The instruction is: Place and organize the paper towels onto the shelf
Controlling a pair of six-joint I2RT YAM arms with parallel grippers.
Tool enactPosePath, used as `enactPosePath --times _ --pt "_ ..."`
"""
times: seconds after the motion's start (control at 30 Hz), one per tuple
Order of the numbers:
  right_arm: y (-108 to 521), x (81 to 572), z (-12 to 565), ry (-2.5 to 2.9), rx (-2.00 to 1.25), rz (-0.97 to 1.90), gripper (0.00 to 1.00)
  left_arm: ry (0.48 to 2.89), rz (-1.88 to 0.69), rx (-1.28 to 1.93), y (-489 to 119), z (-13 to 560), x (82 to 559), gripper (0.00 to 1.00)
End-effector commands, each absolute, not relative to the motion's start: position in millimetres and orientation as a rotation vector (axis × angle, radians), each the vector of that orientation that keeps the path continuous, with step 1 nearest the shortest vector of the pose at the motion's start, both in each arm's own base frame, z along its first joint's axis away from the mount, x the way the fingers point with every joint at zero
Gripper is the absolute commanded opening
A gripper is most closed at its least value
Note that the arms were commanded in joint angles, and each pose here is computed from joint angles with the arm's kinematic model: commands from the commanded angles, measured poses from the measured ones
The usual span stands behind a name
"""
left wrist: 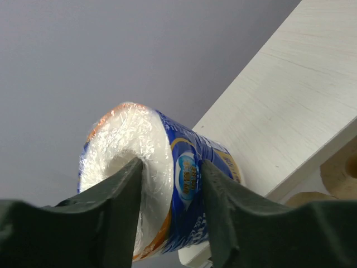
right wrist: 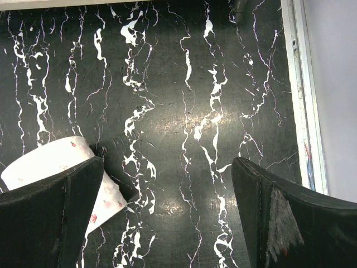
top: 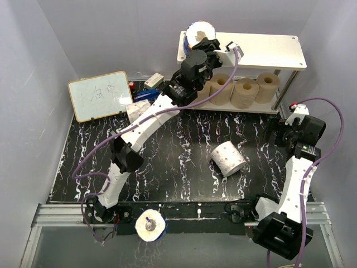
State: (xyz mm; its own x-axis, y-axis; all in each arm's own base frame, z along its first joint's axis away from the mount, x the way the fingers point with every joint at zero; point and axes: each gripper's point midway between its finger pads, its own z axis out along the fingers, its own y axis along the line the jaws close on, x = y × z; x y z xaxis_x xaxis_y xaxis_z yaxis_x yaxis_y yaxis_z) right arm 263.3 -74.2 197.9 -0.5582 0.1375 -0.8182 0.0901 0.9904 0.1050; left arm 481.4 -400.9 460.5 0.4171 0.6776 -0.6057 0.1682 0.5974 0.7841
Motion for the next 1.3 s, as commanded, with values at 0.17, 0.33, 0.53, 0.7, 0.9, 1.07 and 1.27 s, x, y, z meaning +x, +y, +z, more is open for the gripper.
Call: enactPosePath --times 0.17,0.33,0.53,0.7,0.9,1.07,1.27 --pt "-78 270 211 2.111 0.129 0.035 0.98 0.969 0.401 0.735 -385 538 461 0.91" --pt "-78 270 211 2.109 0.13 0.032 0.98 0.903 0.375 0.617 -368 583 436 0.99" --pt "-78 269 213 2.102 0.129 0.024 0.98 1.026 0.318 0.342 -262 637 414 0.99" --pt "-77 269 213 2.103 0.126 0.03 0.98 1.317 0.172 0.155 -110 609 429 0.99" --pt "-76 269 212 2.109 0.12 0.039 0.98 1.751 -0.058 0.227 -39 467 416 0.98" --pt "-75 269 214 2.099 0.111 0.039 0.98 2.056 -0.376 0.256 -35 342 397 0.98" --pt "-75 269 213 2.104 0.112 0.042 0.98 2.268 -0.566 0.269 -45 274 381 0.98"
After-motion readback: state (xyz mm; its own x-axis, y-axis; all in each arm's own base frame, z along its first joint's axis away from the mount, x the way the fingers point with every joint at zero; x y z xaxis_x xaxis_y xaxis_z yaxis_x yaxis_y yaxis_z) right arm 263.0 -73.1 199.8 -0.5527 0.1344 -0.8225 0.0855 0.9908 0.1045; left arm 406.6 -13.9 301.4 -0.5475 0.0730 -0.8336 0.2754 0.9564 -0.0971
